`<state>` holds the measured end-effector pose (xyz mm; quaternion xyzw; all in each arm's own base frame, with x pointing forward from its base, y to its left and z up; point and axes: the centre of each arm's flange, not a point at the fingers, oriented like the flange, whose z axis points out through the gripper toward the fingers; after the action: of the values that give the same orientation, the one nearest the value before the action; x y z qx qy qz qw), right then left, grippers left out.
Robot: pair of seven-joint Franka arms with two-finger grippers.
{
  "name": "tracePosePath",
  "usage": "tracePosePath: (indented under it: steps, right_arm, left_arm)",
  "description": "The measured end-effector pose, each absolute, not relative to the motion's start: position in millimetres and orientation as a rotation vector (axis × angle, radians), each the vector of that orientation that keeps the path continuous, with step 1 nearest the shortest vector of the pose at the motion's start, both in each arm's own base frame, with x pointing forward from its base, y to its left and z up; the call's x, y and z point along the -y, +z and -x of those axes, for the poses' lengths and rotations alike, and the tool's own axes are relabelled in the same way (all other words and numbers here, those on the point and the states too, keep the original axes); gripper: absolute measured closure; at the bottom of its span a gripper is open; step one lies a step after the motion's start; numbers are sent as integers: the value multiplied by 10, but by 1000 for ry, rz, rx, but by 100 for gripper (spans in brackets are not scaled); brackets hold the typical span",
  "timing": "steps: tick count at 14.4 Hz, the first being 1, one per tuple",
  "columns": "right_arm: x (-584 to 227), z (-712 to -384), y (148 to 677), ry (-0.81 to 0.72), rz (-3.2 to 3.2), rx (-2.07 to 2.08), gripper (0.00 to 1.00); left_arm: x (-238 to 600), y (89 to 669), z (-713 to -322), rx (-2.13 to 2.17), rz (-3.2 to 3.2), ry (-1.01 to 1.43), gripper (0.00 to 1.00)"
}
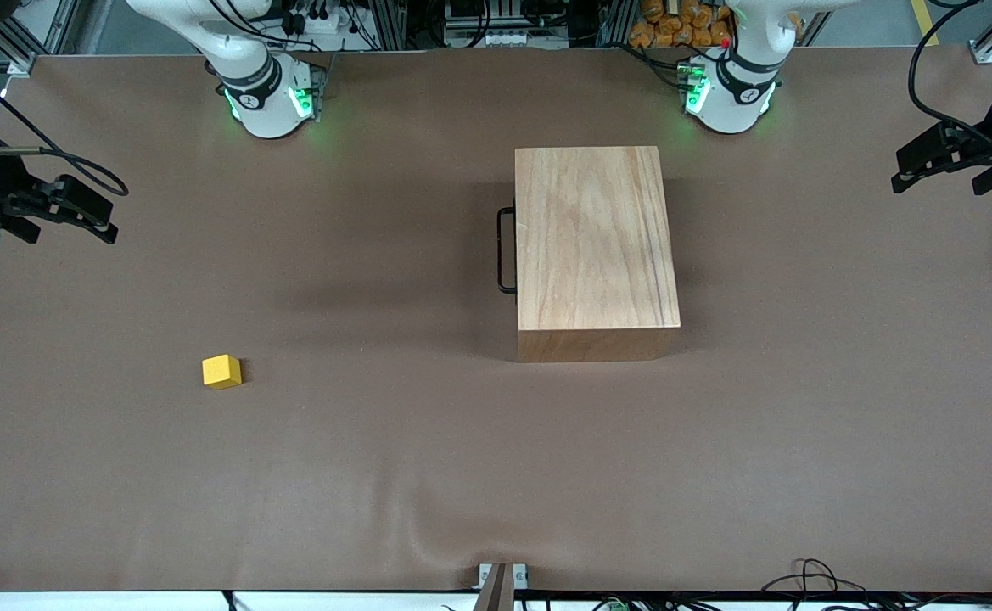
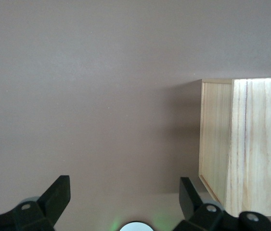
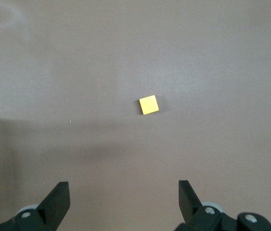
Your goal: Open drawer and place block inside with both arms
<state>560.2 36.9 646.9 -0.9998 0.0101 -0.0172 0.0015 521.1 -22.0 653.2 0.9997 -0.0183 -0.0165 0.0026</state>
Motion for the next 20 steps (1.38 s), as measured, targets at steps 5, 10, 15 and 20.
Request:
tracePosePath:
  steps: [5, 10, 15, 20]
  right_arm:
    - [-345, -5604, 6456, -48, 3138, -38, 0]
    - [-302, -5626, 6430, -45, 3139, -50, 0]
    - [-299, -5626, 6434, -46, 3139, -51, 0]
    - [-296, -5629, 6428, -43, 3139, -51, 0]
  left_arm:
    - [330, 6445, -5259, 68, -3135, -78, 0]
    - [806, 6323, -5348, -14, -3142, -108, 0]
    - [1287, 6231, -5473, -67, -3160, -114, 0]
    - [1921, 6102, -5568, -70, -3231, -84, 0]
